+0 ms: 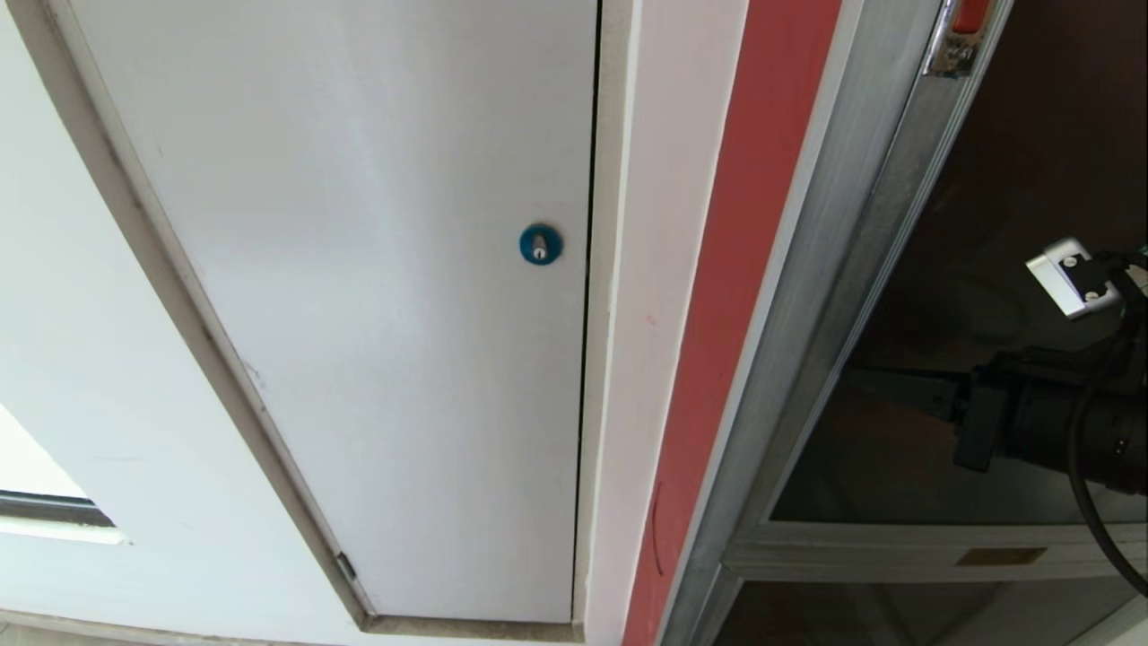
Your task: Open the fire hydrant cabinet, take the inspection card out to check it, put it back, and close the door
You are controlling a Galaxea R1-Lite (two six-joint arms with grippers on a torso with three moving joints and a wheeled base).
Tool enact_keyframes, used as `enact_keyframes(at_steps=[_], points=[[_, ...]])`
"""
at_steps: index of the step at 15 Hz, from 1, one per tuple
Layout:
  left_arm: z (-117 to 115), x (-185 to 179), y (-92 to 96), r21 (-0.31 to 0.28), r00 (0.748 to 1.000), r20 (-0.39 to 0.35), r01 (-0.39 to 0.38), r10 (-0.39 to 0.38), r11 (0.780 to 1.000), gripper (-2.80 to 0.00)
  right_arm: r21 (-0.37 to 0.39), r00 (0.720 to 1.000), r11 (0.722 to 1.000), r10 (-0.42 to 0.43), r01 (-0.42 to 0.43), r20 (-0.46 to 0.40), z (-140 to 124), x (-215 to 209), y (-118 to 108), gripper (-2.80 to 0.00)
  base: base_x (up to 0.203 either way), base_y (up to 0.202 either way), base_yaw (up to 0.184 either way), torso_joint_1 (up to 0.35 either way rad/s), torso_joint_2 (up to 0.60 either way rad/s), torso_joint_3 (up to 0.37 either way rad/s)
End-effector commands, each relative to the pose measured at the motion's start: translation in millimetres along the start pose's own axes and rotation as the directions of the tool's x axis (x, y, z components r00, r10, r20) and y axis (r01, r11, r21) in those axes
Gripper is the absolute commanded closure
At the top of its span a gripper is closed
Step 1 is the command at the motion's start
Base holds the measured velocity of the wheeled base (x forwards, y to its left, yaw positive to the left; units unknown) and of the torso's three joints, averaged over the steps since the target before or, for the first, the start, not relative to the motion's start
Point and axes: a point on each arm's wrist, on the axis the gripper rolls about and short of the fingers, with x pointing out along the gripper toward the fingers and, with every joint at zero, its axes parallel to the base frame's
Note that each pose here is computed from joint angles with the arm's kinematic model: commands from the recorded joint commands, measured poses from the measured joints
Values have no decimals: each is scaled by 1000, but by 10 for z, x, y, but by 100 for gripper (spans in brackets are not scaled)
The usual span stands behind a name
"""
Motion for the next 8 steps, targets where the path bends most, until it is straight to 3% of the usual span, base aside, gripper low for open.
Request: enact_keyframes(at_steps=[1, 8], points=[[-1, 1, 0, 0, 1000, -2, 0, 0, 1000, 0, -5, 1000, 1000, 6, -6, 11, -1, -61, 38, 0, 0, 0, 0, 0, 0, 0], [0, 1, 0, 0, 1000, -1, 0, 0, 1000, 0, -26, 992, 998, 66, -64, 111, 46, -459, 326, 0, 0, 0, 0, 0, 0, 0]])
